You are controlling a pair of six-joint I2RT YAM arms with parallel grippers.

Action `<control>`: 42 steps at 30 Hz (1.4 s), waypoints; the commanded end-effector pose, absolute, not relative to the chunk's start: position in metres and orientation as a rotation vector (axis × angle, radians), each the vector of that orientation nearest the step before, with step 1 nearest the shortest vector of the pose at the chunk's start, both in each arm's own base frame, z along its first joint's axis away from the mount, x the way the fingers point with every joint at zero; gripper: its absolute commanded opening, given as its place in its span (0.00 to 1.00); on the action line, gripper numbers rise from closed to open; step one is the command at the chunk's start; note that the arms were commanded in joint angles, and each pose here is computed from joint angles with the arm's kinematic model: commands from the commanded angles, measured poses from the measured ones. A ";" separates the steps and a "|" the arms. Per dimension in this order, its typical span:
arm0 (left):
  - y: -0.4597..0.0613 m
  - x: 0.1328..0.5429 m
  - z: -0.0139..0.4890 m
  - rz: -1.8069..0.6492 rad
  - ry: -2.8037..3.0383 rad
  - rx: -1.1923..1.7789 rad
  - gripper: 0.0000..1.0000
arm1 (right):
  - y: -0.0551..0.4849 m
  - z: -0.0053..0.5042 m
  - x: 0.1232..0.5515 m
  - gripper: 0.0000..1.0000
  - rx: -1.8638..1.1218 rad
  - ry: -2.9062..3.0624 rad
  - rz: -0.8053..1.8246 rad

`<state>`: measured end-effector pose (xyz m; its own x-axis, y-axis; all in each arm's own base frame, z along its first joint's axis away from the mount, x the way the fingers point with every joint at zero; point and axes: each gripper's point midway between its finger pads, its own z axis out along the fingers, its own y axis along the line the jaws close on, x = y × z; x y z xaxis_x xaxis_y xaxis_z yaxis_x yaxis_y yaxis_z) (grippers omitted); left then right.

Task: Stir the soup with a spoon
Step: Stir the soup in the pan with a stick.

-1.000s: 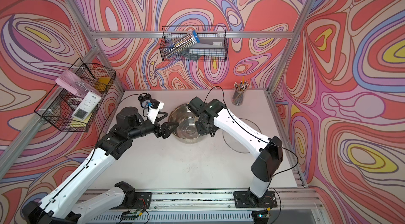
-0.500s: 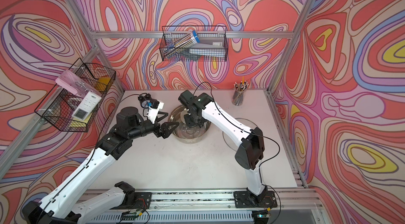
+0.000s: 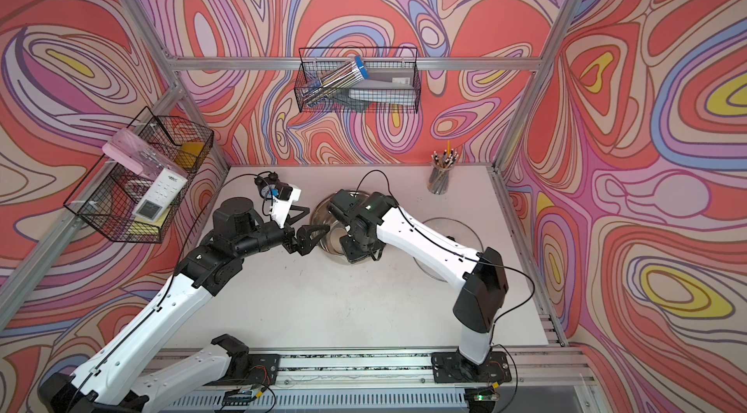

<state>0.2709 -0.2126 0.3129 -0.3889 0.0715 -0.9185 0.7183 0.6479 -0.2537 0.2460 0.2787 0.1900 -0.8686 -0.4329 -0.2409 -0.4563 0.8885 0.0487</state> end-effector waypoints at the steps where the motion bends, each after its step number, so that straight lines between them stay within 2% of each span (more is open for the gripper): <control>1: -0.215 0.269 0.317 -0.818 1.832 0.629 0.99 | 0.249 0.199 0.246 0.00 -0.582 2.809 0.050; 10: -0.220 0.274 0.319 -0.833 1.830 0.640 0.99 | 0.215 0.200 0.284 0.00 -0.426 2.788 -0.024; 17: -0.219 0.272 0.324 -0.829 1.819 0.644 0.99 | 0.235 0.199 0.325 0.00 -0.426 2.748 -0.028; 22: -0.216 0.268 0.326 -0.826 1.817 0.639 0.99 | 0.265 0.197 0.339 0.00 -0.449 2.753 0.088; 27: -0.212 0.262 0.327 -0.816 1.814 0.637 0.99 | 0.296 0.199 0.332 0.00 -0.515 2.749 0.207; 35: -0.203 0.250 0.329 -0.802 1.821 0.622 0.99 | 0.328 0.199 0.287 0.00 -0.630 2.754 0.290; 42: -0.192 0.239 0.333 -0.788 1.833 0.573 0.99 | 0.306 0.201 0.266 0.00 -0.521 2.771 0.264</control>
